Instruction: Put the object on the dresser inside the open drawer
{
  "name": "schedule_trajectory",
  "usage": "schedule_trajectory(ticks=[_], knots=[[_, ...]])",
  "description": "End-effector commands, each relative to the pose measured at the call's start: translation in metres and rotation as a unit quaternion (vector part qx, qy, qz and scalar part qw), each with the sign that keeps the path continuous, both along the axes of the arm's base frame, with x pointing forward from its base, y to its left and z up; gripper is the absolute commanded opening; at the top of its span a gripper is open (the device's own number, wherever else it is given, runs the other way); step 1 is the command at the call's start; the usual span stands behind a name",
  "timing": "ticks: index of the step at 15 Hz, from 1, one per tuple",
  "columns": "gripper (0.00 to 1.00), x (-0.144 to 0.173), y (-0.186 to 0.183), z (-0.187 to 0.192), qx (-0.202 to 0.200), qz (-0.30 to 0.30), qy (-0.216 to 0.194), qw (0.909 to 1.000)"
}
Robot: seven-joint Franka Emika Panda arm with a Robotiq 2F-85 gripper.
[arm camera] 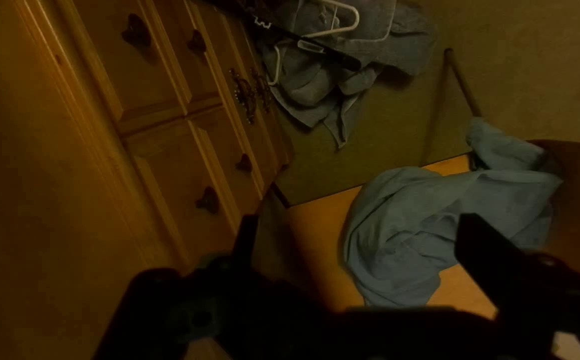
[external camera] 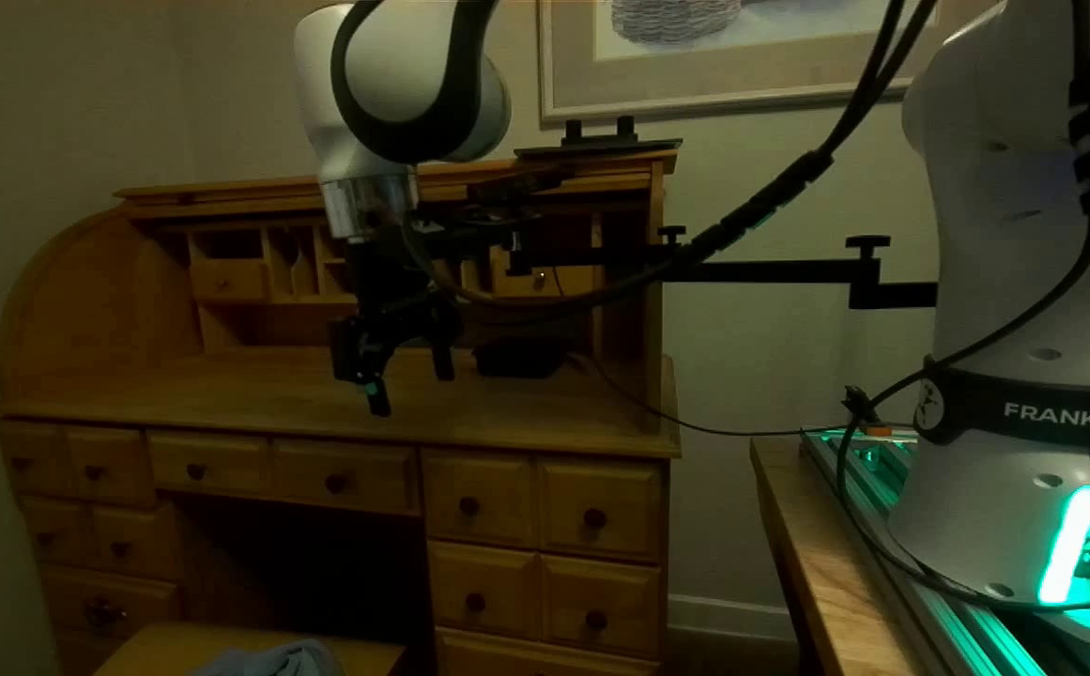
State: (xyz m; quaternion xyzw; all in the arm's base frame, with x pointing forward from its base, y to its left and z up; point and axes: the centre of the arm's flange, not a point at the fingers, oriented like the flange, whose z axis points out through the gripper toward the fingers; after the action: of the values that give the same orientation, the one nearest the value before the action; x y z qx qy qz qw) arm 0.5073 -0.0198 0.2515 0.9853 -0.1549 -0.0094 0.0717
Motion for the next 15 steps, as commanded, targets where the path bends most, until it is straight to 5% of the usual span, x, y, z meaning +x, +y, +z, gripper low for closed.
schedule_trajectory(ticks=[1,15], knots=[[1.0,-0.011,0.001,0.024,0.035,0.025,0.005,0.9991],[1.0,0.0,0.013,0.035,0.042,0.039,-0.012,0.9983]])
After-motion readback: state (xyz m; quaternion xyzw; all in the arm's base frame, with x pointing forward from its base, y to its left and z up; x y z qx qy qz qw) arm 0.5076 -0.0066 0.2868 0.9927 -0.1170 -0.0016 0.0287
